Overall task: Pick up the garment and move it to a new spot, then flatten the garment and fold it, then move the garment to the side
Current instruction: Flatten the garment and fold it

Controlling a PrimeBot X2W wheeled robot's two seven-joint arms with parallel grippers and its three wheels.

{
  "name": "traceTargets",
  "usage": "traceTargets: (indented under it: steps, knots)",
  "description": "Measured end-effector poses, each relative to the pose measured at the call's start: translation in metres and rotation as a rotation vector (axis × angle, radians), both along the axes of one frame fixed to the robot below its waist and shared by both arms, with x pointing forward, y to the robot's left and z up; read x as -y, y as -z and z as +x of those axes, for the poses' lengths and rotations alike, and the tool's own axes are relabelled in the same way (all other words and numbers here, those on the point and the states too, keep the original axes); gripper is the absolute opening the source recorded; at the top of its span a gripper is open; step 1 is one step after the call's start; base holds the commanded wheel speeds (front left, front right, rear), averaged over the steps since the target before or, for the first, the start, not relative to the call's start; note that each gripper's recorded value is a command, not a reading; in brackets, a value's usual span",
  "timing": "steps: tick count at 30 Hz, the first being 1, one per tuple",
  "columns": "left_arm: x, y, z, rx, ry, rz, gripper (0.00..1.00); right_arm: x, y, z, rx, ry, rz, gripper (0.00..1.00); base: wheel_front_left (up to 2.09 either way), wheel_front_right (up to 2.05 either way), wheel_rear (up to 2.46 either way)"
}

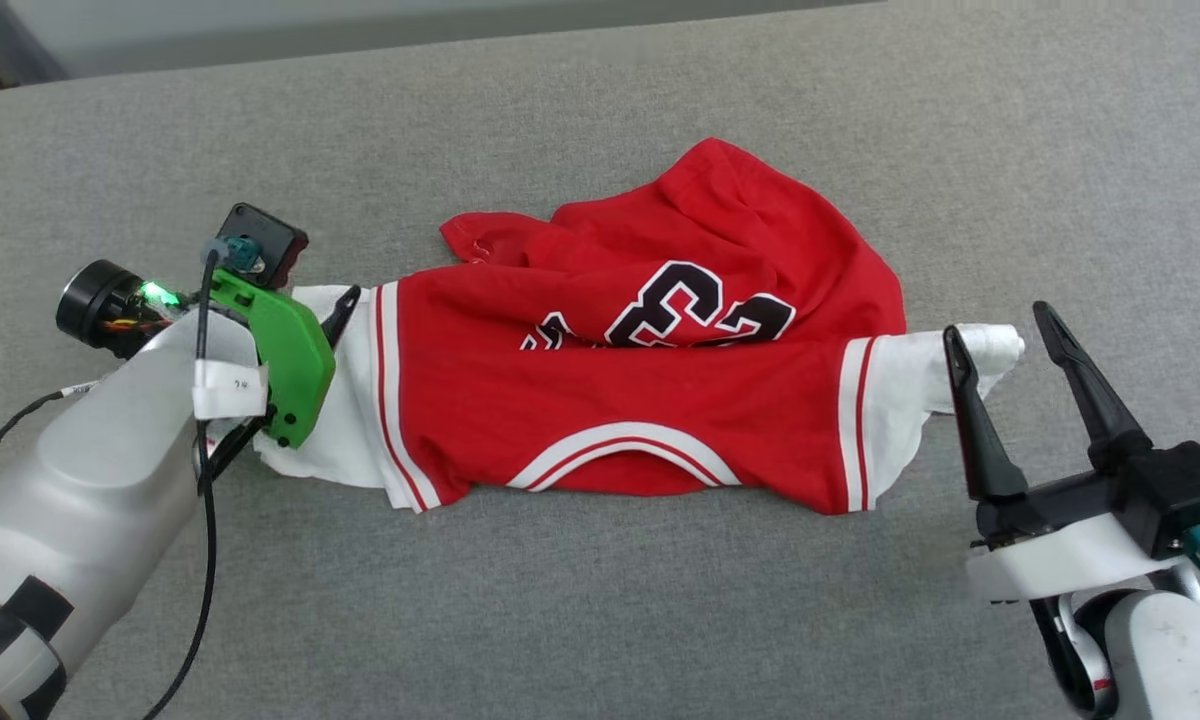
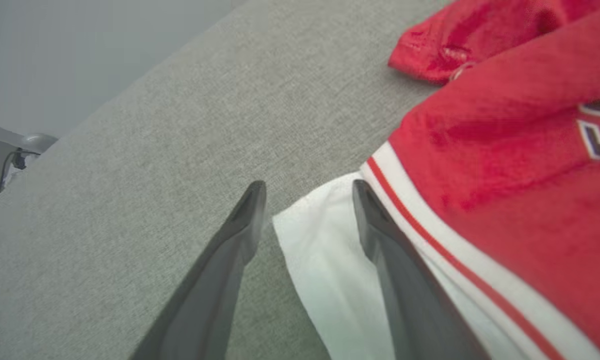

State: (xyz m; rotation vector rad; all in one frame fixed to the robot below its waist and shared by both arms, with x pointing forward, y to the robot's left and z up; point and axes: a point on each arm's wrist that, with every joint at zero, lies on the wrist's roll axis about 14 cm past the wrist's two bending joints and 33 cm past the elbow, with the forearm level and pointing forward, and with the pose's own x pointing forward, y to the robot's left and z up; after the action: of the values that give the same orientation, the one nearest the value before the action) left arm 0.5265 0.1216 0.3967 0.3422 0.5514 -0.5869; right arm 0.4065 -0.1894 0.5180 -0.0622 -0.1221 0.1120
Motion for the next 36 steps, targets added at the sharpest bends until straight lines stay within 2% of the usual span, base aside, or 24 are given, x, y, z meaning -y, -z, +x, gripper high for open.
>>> traceTargets:
  steps: [4,8,14,18,26,30,36]
  knots:
    - [-0.002,-0.037,0.005,0.166,-0.050,-0.106,1.00,0.009,-0.017,-0.002,0.045,-0.004,-0.044,1.00,0.00,0.00,0.00]
    - [-0.007,-0.067,-0.002,0.286,-0.098,-0.162,1.00,0.012,-0.034,0.000,0.071,-0.041,-0.100,1.00,0.00,0.00,0.00]
    - [-0.021,-0.115,-0.021,0.453,-0.227,-0.249,1.00,-0.004,-0.046,0.009,-0.024,-0.184,-0.189,1.00,0.00,0.00,0.00]
    - [-0.032,-0.140,-0.045,0.555,-0.319,-0.298,1.00,-0.021,-0.036,0.005,-0.189,-0.297,-0.241,1.00,0.00,0.00,0.00]
    - [-0.059,-0.142,-0.097,0.654,-0.461,-0.287,1.00,-0.041,0.001,-0.022,-0.573,-0.469,-0.350,1.00,0.00,0.00,0.00]
    - [-0.068,-0.138,-0.113,0.671,-0.518,-0.285,1.00,-0.039,0.029,-0.038,-0.775,-0.506,-0.384,1.00,0.00,0.00,0.00]
    - [-0.071,-0.134,-0.119,0.688,-0.561,-0.297,1.00,-0.028,0.068,-0.044,-0.969,-0.503,-0.413,1.00,0.00,0.00,0.00]
